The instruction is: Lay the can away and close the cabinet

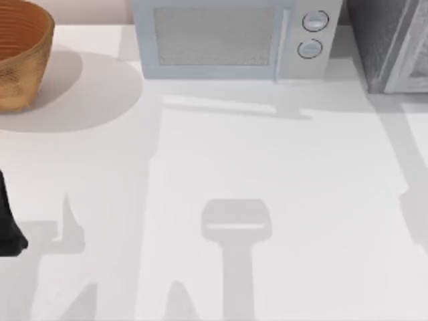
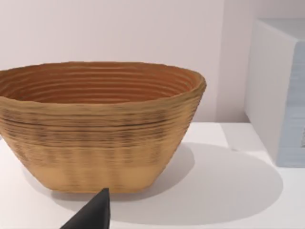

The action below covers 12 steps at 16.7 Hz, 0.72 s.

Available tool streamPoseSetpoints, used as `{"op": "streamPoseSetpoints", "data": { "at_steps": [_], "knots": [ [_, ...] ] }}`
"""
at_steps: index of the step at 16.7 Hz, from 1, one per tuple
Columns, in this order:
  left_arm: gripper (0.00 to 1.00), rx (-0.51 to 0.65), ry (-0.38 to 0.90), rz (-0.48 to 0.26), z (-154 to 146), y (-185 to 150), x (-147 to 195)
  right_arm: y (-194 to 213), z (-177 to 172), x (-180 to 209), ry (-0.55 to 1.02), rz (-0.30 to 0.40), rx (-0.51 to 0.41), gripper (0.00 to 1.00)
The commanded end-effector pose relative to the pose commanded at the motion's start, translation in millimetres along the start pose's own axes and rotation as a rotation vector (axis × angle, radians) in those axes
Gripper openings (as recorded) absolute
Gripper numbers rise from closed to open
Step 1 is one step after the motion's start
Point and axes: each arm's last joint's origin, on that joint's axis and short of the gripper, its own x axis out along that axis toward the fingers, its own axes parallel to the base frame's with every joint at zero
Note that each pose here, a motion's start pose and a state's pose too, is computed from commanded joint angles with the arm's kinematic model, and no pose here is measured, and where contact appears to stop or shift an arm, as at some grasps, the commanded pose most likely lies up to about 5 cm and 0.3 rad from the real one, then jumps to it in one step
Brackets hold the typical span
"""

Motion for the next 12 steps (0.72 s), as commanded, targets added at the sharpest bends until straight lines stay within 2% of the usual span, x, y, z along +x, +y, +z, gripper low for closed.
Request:
{"op": "streamPoseSetpoints", "data": {
  "at_steps": [3,6,9,12],
  "knots": [
    [1.00,0.000,0.000,0.000,0,0,0,-5,20,-42,-0.056,0.018,-0.017,1.00],
    [1.00,0.000,0.000,0.000,0,0,0,-12,24,-93,-0.094,0.036,-0.038,1.00],
    [1.00,0.000,0.000,0.000,0,0,0,-18,5,-147,-0.112,0.048,-0.055,1.00],
    [1.00,0.000,0.000,0.000,0,0,0,-24,-37,-199,-0.113,0.051,-0.063,1.00]
  ]
}}
